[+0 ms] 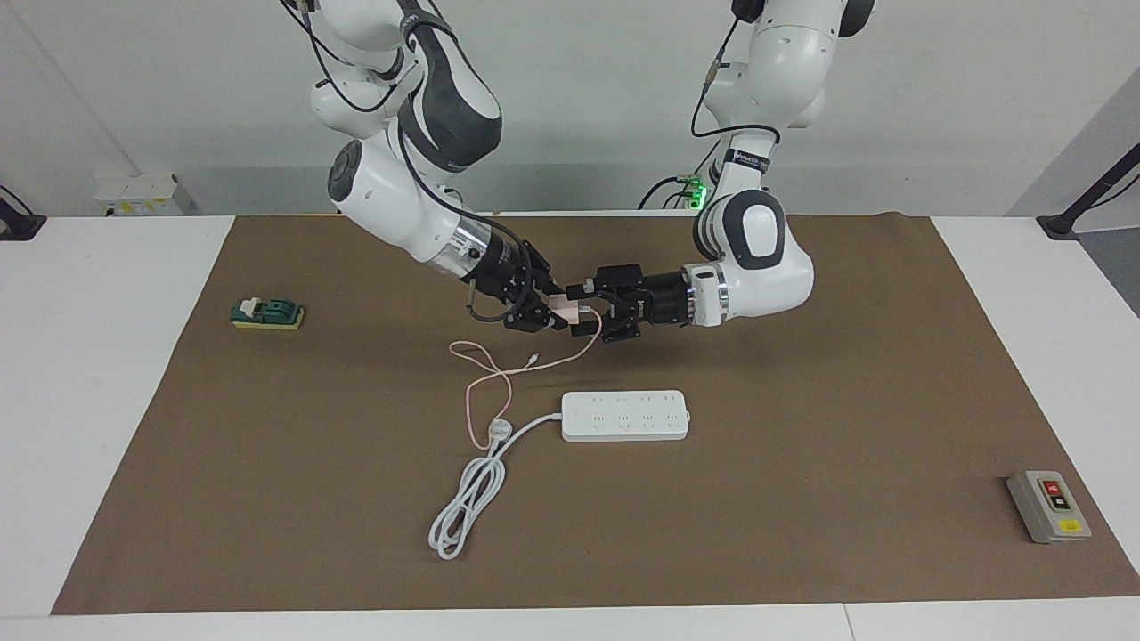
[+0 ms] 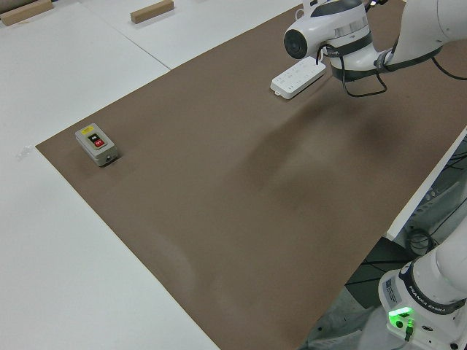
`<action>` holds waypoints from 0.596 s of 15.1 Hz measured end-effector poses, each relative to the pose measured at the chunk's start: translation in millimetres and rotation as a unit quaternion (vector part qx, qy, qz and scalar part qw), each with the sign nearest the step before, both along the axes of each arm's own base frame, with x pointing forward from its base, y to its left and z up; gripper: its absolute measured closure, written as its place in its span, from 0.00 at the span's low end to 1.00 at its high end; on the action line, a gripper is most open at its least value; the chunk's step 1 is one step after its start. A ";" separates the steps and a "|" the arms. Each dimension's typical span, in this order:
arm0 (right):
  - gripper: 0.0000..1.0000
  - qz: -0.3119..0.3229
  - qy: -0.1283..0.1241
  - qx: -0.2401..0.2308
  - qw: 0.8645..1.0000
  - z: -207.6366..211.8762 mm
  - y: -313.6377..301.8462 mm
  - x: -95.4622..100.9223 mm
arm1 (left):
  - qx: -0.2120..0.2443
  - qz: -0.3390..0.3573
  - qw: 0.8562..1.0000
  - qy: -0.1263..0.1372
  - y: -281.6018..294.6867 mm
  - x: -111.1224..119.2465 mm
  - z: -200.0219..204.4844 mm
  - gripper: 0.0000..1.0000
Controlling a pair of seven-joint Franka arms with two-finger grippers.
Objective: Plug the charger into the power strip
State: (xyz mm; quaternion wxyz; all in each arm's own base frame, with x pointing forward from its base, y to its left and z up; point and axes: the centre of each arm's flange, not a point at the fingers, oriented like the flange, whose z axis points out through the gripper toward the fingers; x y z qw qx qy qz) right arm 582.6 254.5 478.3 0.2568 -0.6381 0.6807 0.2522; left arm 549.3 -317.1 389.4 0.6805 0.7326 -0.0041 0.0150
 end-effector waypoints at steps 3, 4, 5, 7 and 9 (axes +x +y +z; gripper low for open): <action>0.53 0.000 0.000 0.000 1.000 -0.1 0.0 0.0 | 0.000 -0.002 1.000 0.000 -1.9 -1.1 0.0 0.03; 0.53 0.000 0.000 0.000 1.000 -0.2 0.0 0.0 | 0.000 -0.002 1.000 -0.001 -2.1 -1.2 0.0 0.03; 0.53 0.000 0.000 0.000 1.000 -0.2 0.0 0.0 | 0.000 -0.002 1.000 -0.001 -2.0 -1.2 0.0 0.03; 0.53 0.000 0.000 0.000 1.000 -0.1 -0.1 0.1 | 0.000 -0.003 1.000 -0.001 -2.1 -1.3 0.0 0.04; 0.53 -0.004 -0.004 0.000 1.000 0.4 -0.7 1.0 | 0.002 -0.005 1.000 -0.003 -2.1 -1.6 -0.3 0.07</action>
